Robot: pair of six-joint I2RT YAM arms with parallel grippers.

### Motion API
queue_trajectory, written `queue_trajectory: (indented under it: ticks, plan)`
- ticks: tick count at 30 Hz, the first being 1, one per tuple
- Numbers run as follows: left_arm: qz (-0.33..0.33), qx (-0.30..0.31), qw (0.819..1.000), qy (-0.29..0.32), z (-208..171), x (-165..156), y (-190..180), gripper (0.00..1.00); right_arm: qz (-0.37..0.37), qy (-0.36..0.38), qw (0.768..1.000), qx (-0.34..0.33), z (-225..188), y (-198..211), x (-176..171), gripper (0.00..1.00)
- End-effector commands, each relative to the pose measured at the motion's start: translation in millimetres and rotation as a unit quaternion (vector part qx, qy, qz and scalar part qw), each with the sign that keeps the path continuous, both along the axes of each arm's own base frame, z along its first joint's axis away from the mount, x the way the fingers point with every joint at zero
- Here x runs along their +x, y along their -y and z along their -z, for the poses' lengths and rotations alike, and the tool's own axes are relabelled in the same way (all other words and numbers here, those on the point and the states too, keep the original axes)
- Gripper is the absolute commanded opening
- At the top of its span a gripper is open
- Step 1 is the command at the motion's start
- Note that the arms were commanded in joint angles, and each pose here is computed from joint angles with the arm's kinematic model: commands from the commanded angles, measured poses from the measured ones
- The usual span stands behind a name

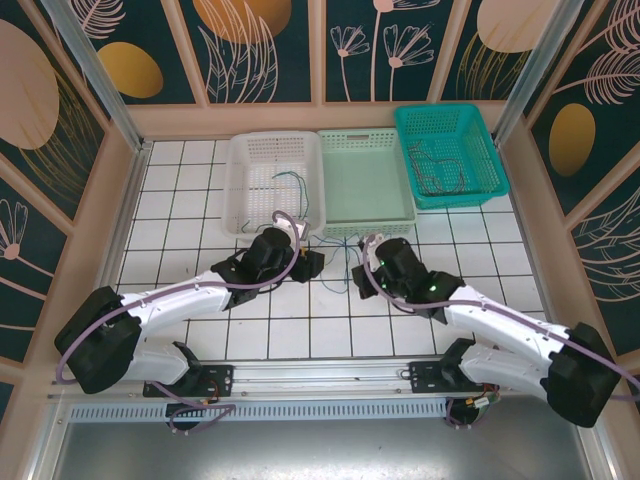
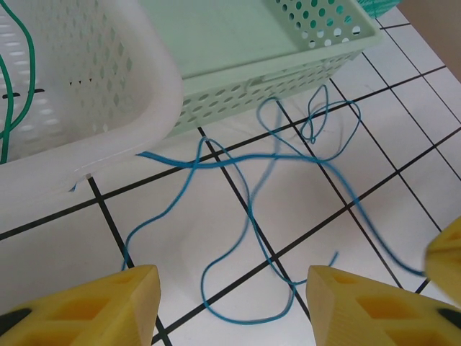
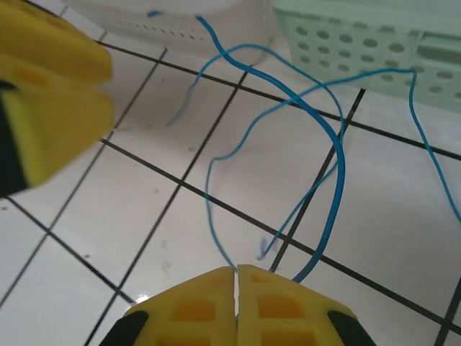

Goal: Untangle the cables

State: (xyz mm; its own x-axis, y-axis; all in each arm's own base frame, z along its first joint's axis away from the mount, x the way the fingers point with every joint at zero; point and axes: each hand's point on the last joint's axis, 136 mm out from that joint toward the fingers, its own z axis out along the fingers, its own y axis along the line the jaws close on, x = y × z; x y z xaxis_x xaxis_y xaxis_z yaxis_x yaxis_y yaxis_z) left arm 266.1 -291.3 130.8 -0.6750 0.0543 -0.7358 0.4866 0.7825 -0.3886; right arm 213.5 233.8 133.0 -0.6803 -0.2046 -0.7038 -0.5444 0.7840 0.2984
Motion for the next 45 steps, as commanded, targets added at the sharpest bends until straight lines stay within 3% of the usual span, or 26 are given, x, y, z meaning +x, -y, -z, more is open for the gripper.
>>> queue_trajectory:
  ticks: [1,5,14,33,45]
  plan:
    - [-0.002,0.002,1.000,0.018,-9.2,2.0,-3.1,0.56,-0.064,-0.072,0.995,0.007,-2.6,-1.9,-27.0,0.00]
    - [0.001,0.009,1.000,0.023,-10.9,2.0,-4.1,0.56,-0.094,-0.105,0.989,0.047,-22.4,-6.9,-30.8,0.00]
    - [0.039,0.009,0.999,0.021,-11.5,2.1,12.2,0.54,-0.100,-0.155,0.981,0.057,-32.4,-4.9,-20.9,0.00]
    - [0.062,0.048,0.997,-0.007,20.7,15.8,42.0,0.55,-0.185,-0.116,0.964,0.153,-80.3,-31.1,-29.1,0.00]
    - [0.088,0.069,0.992,-0.061,60.4,4.2,56.0,0.32,-0.164,-0.009,0.959,0.230,-130.8,-30.2,-9.9,0.00]
